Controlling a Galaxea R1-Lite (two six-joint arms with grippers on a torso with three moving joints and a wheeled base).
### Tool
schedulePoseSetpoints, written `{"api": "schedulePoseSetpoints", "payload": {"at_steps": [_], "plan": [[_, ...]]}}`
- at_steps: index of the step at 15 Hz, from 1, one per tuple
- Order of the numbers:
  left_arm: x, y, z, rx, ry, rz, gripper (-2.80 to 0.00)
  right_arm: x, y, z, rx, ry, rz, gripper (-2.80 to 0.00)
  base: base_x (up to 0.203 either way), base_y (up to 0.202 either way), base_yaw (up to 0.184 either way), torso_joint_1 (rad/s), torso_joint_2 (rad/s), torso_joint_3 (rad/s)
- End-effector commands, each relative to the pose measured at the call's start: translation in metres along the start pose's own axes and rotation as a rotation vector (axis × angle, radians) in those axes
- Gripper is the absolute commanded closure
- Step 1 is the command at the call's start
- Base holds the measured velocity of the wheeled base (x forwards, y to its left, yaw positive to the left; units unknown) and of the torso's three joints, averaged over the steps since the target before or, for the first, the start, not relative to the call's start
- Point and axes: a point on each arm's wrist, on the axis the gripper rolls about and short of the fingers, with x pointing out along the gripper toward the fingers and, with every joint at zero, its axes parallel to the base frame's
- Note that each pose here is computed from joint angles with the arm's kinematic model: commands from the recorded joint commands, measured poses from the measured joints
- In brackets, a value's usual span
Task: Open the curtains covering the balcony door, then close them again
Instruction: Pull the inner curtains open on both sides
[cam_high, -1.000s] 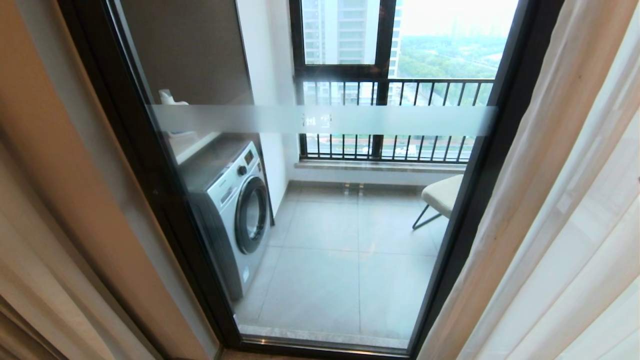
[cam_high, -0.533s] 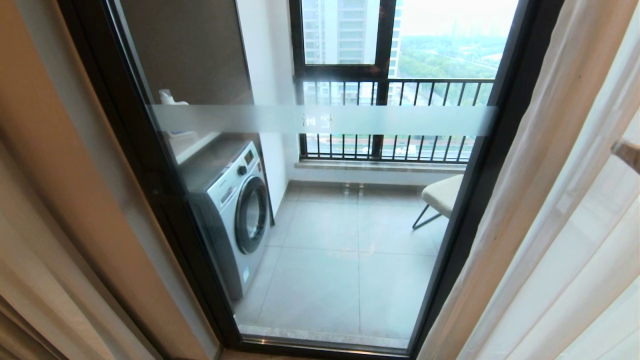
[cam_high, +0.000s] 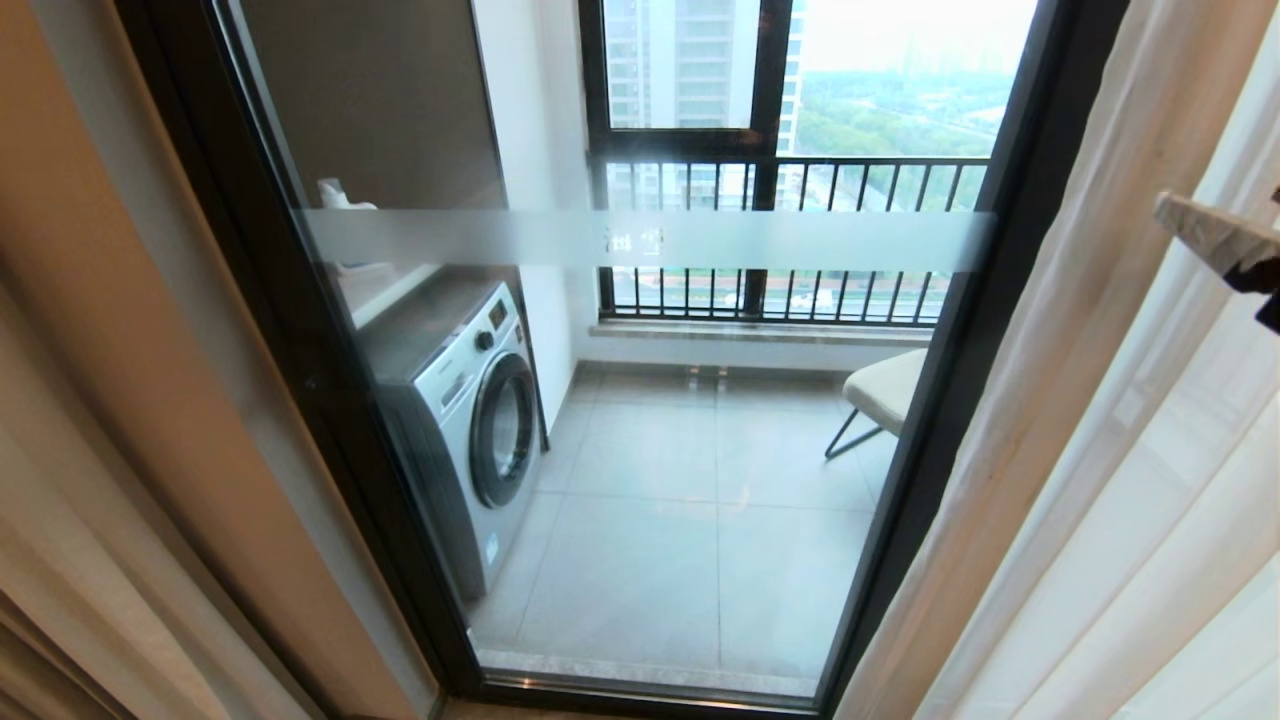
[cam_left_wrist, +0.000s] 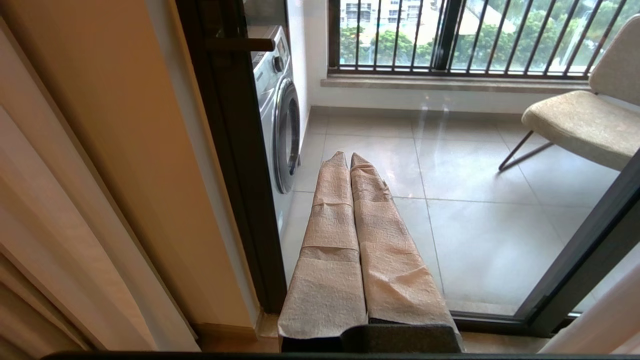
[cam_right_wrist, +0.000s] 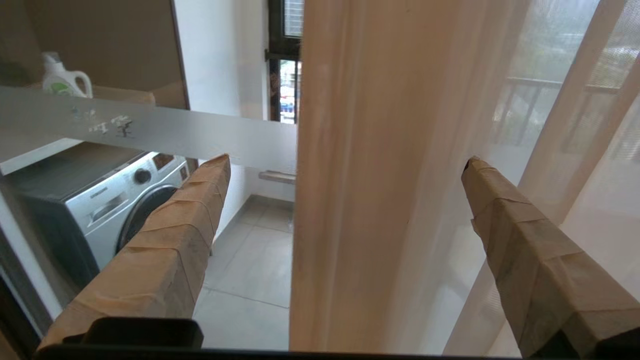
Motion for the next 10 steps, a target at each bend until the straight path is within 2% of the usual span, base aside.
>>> {"api": "schedulePoseSetpoints", "payload": {"at_steps": [1,10], "plan": [[0.0,0.0,0.0,0.0,-0.001,0.0,0.0,0.031,-0.009,-0.007,-0.003,0.028,-0.027,-2.8,0.0,0.0,0.0,0.0,0.0,0.0],[0.0,0.0,0.0,0.0,-0.001,0.0,0.0,0.077,-0.015,-0.017,0.002,0.028,-0.027,-2.8,0.0,0.0,0.0,0.0,0.0,0.0]]}}
